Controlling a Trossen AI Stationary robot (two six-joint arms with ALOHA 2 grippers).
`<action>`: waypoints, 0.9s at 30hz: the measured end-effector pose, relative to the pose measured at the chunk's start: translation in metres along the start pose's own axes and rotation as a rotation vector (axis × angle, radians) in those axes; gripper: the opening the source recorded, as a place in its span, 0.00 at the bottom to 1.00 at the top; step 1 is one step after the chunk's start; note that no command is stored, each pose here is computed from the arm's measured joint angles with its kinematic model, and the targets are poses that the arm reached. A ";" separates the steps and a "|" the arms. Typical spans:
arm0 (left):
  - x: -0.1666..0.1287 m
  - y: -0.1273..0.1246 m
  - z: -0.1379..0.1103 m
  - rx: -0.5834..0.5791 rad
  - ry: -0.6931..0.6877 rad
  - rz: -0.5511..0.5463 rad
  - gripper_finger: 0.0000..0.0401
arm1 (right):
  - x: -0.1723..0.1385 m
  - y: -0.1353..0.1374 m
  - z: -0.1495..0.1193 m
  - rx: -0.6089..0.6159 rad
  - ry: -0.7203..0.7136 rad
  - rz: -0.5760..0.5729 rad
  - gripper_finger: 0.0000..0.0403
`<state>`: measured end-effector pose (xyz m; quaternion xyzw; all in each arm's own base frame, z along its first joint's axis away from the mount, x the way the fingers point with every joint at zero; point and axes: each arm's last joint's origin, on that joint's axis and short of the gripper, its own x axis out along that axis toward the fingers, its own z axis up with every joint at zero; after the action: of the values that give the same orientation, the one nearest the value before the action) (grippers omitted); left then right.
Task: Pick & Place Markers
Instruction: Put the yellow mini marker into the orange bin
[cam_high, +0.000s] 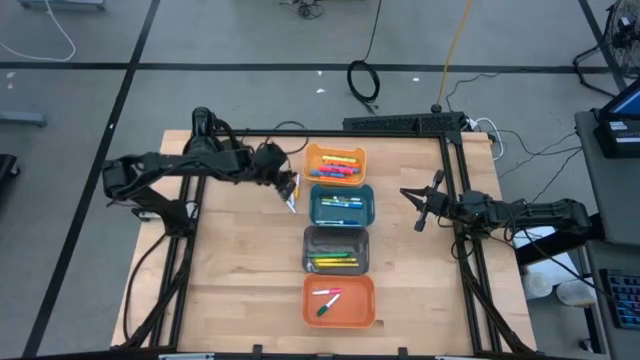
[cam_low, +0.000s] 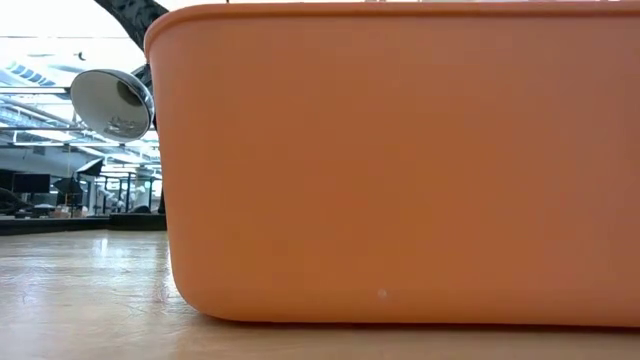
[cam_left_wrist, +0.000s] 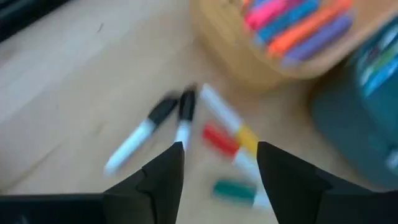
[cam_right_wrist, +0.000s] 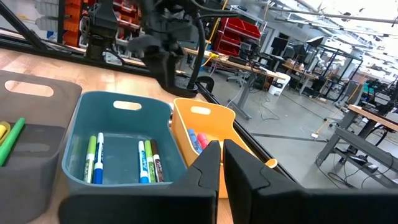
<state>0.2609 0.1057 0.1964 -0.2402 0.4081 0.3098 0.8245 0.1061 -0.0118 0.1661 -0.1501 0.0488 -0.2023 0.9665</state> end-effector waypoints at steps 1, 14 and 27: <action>0.003 0.001 0.004 -0.013 -0.022 -0.018 0.50 | 0.000 0.000 0.000 0.000 0.000 0.000 0.03; 0.053 -0.010 0.000 -0.056 -0.008 -0.085 0.46 | 0.000 0.000 0.000 -0.002 0.005 0.002 0.03; 0.078 -0.007 -0.015 -0.061 0.097 -0.028 0.46 | 0.000 0.000 -0.001 -0.003 0.006 0.002 0.03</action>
<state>0.2953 0.1154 0.1252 -0.2855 0.4344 0.2988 0.8003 0.1066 -0.0118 0.1654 -0.1509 0.0523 -0.2016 0.9664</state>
